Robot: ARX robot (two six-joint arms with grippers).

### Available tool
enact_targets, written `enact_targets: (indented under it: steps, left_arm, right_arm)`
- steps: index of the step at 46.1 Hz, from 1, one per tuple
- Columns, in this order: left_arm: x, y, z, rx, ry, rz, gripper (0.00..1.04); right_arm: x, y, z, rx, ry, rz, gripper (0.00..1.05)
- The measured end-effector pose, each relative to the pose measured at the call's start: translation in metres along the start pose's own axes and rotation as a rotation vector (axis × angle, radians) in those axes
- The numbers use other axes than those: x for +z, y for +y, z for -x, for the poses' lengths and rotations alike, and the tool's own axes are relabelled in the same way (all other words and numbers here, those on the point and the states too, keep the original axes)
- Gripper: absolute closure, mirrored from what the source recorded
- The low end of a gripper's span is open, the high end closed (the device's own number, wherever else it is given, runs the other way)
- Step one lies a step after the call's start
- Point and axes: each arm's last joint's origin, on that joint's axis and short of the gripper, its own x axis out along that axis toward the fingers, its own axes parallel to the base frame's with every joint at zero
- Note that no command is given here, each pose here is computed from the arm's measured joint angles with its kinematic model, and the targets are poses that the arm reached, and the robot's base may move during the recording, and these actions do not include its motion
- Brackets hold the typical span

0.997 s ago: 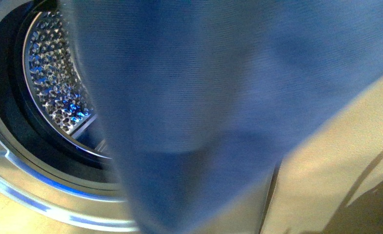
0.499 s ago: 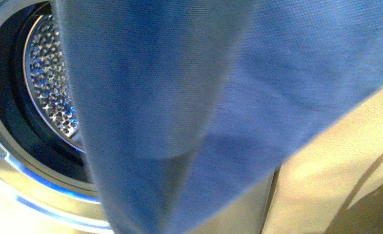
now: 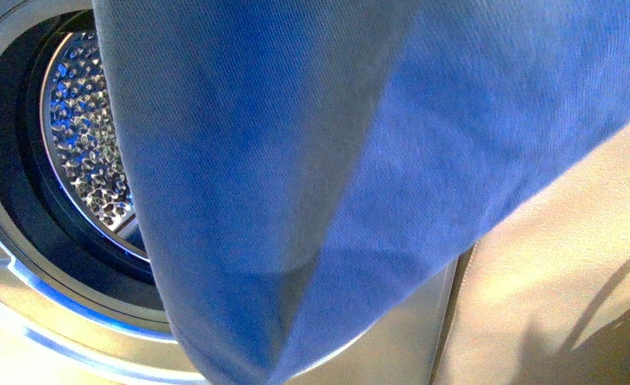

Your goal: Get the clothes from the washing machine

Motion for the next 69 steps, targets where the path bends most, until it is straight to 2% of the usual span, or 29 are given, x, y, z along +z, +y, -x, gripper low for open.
enact_targets:
  steps: [12,18,24,38,51,59,64,69]
  left_arm:
    - [0.002,0.0,0.002,0.001,-0.009,-0.001,0.9]
    - [0.003,0.0,0.002,0.001,-0.012,-0.002,0.9]
    - [0.003,0.0,0.002,0.001,-0.012,-0.002,0.9]
    - [0.003,0.0,0.002,0.001,-0.012,-0.002,0.9]
    - [0.003,0.0,0.003,0.002,-0.013,-0.002,0.9]
    - [0.003,0.0,0.003,0.002,-0.013,-0.002,0.9]
    - [0.003,0.0,0.003,0.002,-0.013,-0.002,0.9]
    - [0.003,0.0,0.003,0.003,-0.013,-0.002,0.9]
  right_arm:
    - [0.036,0.009,-0.045,0.122,0.008,0.016,0.08]
    - [0.049,0.022,-0.077,0.245,0.038,0.032,0.08]
    - [0.05,0.026,-0.102,0.319,0.071,0.022,0.08]
    - [0.041,0.029,-0.154,0.408,0.105,-0.032,0.08]
    - [0.037,0.071,-0.169,0.572,0.078,-0.165,0.08]
    - [0.037,0.092,-0.188,0.525,0.07,-0.161,0.08]
    - [0.038,0.09,-0.207,0.429,0.025,-0.137,0.08]
    - [0.039,0.087,-0.22,0.39,-0.018,-0.134,0.08]
